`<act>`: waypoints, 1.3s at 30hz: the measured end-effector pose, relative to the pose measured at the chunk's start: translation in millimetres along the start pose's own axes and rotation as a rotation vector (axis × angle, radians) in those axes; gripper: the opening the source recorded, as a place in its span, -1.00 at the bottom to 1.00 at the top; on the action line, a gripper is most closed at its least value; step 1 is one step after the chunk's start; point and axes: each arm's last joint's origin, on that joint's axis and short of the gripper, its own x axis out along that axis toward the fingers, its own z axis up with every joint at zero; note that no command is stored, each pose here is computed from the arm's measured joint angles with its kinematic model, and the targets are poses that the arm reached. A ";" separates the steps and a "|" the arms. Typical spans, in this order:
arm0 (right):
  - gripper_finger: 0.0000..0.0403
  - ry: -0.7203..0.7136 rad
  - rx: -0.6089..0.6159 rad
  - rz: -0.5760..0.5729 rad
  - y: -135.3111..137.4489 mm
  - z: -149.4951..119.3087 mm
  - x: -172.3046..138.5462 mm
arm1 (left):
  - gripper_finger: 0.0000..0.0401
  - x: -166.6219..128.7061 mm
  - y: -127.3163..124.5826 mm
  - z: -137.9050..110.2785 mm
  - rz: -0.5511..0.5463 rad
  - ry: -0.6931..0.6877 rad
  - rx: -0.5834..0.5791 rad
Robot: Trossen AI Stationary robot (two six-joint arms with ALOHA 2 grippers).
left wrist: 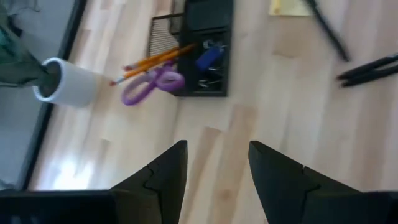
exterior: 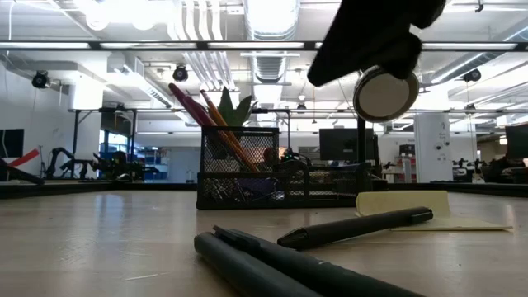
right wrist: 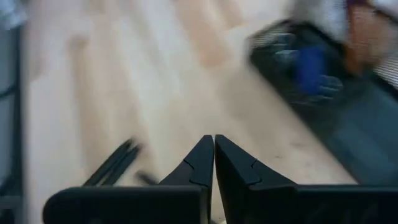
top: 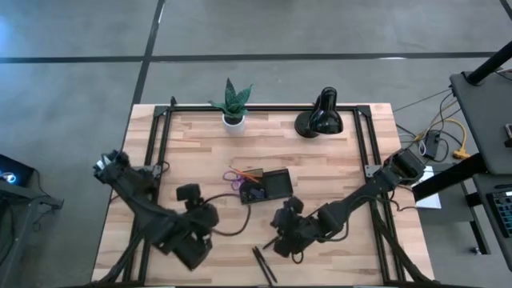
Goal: Pick and place office supplies into organizer
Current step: Put the right pen into the desk organizer
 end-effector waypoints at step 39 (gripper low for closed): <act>-0.96 0.639 0.089 -0.079 54.4 -27.5 -33.1 | -0.21 -12.1 -45.9 -53.1 -0.110 -0.101 0.027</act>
